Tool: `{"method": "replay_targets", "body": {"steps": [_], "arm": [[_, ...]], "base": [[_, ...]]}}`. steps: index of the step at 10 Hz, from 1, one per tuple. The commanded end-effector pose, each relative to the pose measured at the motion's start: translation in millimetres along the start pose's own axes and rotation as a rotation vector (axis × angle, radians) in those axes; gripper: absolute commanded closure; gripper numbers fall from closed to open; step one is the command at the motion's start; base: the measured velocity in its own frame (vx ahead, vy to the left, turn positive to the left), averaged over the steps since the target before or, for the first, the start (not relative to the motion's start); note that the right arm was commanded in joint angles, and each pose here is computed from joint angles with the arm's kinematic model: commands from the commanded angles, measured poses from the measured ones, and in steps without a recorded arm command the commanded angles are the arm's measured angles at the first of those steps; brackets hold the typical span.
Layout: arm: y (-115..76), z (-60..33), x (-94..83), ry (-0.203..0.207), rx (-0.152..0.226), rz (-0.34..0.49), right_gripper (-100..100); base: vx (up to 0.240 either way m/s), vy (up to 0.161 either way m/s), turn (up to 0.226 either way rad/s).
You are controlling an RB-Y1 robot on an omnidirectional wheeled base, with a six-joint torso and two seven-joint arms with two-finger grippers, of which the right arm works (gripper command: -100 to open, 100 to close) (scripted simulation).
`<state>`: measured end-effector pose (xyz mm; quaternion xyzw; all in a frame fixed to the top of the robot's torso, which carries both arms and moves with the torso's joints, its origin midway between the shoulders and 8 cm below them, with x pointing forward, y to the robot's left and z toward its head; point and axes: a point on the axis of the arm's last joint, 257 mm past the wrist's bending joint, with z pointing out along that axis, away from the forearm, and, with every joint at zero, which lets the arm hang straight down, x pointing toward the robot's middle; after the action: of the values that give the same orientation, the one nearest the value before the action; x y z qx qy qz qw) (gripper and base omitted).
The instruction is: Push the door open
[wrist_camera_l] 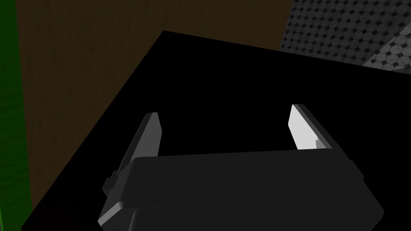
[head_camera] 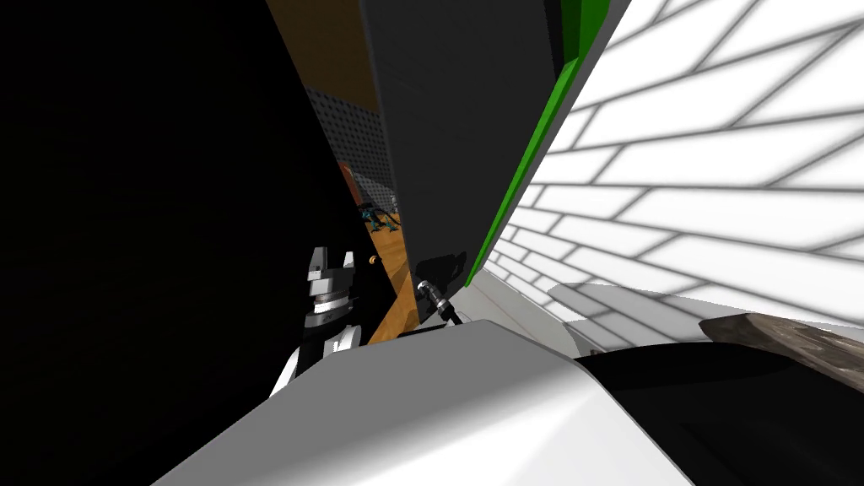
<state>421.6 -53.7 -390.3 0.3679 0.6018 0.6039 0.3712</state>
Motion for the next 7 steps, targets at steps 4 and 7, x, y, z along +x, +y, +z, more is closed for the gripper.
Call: {"method": "replay_targets", "body": {"steps": [4,7], "arm": [[4.8,1.2,-40.8,-0.085,-0.014,-0.03,100],[6.9,0.5,-60.1,-0.128,-0.02,-0.042,100]], "base": [[-0.018,-0.036,0.124],[-0.005,-0.031,0.083]]}}
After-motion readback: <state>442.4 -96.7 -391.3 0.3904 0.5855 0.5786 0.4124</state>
